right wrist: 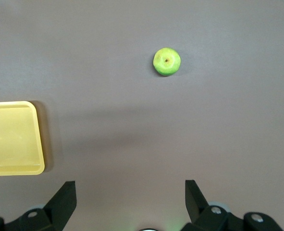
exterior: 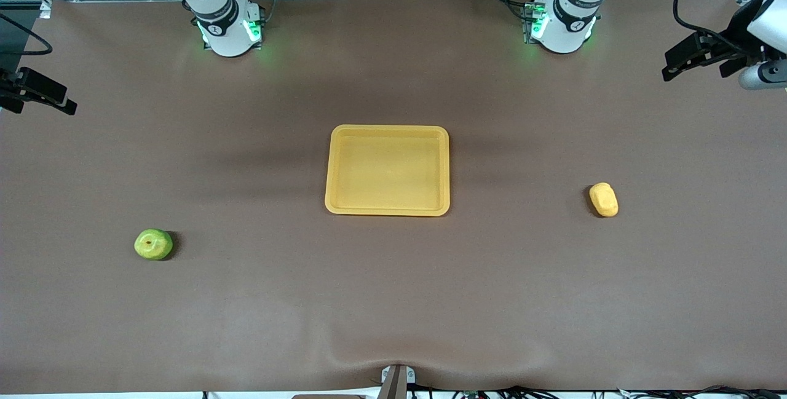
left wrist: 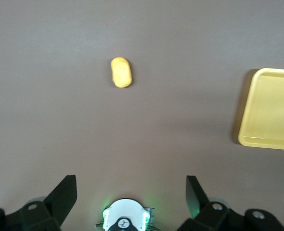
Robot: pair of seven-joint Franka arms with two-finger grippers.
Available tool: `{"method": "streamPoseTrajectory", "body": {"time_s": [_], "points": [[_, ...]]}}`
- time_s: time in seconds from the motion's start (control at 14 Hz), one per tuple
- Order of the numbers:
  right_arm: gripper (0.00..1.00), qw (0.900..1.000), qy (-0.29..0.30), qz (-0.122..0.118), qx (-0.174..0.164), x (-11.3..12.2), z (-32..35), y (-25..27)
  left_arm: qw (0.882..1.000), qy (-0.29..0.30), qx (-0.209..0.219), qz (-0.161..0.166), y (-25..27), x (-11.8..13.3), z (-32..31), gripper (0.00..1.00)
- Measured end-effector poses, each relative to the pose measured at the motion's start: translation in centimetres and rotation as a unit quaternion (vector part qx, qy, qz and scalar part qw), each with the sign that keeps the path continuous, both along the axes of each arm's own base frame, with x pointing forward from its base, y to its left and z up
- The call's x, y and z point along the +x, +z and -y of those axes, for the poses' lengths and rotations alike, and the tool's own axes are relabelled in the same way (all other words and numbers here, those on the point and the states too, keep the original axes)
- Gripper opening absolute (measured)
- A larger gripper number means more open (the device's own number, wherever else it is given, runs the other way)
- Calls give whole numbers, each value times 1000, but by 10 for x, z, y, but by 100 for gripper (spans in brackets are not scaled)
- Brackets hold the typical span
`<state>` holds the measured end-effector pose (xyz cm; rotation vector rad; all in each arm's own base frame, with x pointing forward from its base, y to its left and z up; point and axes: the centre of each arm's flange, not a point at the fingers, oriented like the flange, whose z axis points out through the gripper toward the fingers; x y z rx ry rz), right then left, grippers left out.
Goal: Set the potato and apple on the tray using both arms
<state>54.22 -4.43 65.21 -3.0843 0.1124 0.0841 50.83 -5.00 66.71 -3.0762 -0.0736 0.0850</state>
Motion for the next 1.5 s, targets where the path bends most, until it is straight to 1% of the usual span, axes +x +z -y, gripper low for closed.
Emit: {"method": "streamPoseTrajectory", "body": {"time_s": [0.29, 0.5, 0.64, 0.93, 1.21, 1.36, 1.5], "points": [[100, 1000, 0, -4, 0, 2, 0, -4, 1000, -3, 5, 5, -23, 9, 1, 100], [100, 1000, -1, -15, 0, 8, 1, -17, 1000, -7, 2, 26, -58, 24, 3, 100], [100, 1000, -3, -17, 0, 11, 4, -20, 999, -11, 2, 40, -88, 32, 4, 100], [100, 1000, -5, -14, -1, 11, 6, -20, 999, -15, 2, 51, -131, 37, 4, 100], [100, 1000, -5, -17, -2, 13, 7, -23, 996, -6, -2, 85, -184, 44, -12, 100], [100, 1000, -6, -22, -3, 16, 7, -30, 996, -1, -5, 87, -214, 47, -19, 100], [100, 1000, -6, -26, -4, 23, 8, -40, 997, 3, -6, 81, -230, 51, -24, 100]]}}
